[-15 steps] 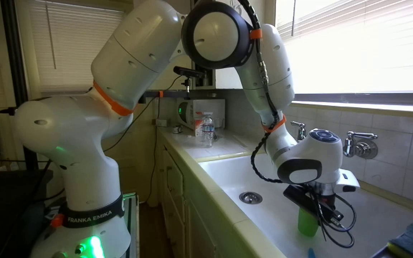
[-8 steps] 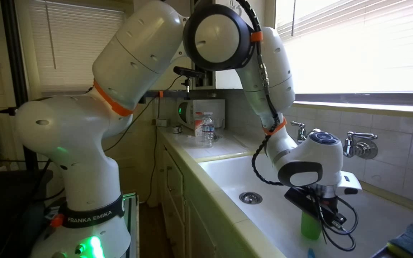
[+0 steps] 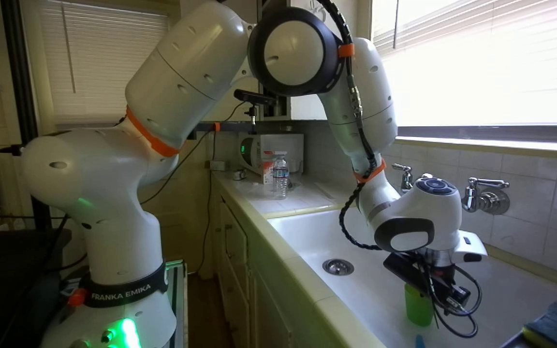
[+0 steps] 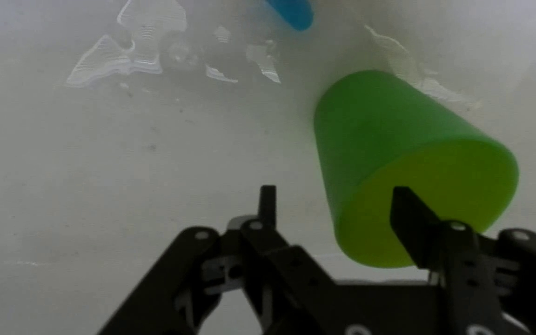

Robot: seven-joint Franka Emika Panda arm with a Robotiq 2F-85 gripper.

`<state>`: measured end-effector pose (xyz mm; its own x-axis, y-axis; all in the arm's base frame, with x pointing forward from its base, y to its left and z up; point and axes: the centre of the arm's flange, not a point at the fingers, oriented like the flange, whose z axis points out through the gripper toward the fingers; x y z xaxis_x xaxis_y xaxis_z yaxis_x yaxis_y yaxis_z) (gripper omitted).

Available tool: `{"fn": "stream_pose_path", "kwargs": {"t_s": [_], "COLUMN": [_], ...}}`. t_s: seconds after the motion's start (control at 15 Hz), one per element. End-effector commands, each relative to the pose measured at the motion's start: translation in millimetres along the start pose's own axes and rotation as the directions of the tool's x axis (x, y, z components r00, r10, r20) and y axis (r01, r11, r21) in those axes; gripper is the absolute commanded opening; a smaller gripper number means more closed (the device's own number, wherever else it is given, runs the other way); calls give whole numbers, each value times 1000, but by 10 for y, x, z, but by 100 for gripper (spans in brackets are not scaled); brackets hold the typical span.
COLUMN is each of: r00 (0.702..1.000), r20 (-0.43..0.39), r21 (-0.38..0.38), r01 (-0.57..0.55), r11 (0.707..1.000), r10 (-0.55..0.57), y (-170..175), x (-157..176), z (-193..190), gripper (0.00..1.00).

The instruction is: Move the green cup from the right side of the table to the left side

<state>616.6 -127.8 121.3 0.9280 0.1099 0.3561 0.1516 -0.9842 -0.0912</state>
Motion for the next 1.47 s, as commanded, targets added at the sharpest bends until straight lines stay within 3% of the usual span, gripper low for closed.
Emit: {"fn": "stream_pose_path", "kwargs": {"t_s": [0.0,0.67,1.4], "r00": [1000,1000,1000], "r20": [-11,14,18], "r21": [-13,-32,-61], "r01": [-7,3,21], "r11": [1000,999,998], "r10": [7,-3,-20], "y": [-9,-83,-203], "x": [-15,-91,-278], "z": [26,-167,-713], "gripper": [98,100,100]}}
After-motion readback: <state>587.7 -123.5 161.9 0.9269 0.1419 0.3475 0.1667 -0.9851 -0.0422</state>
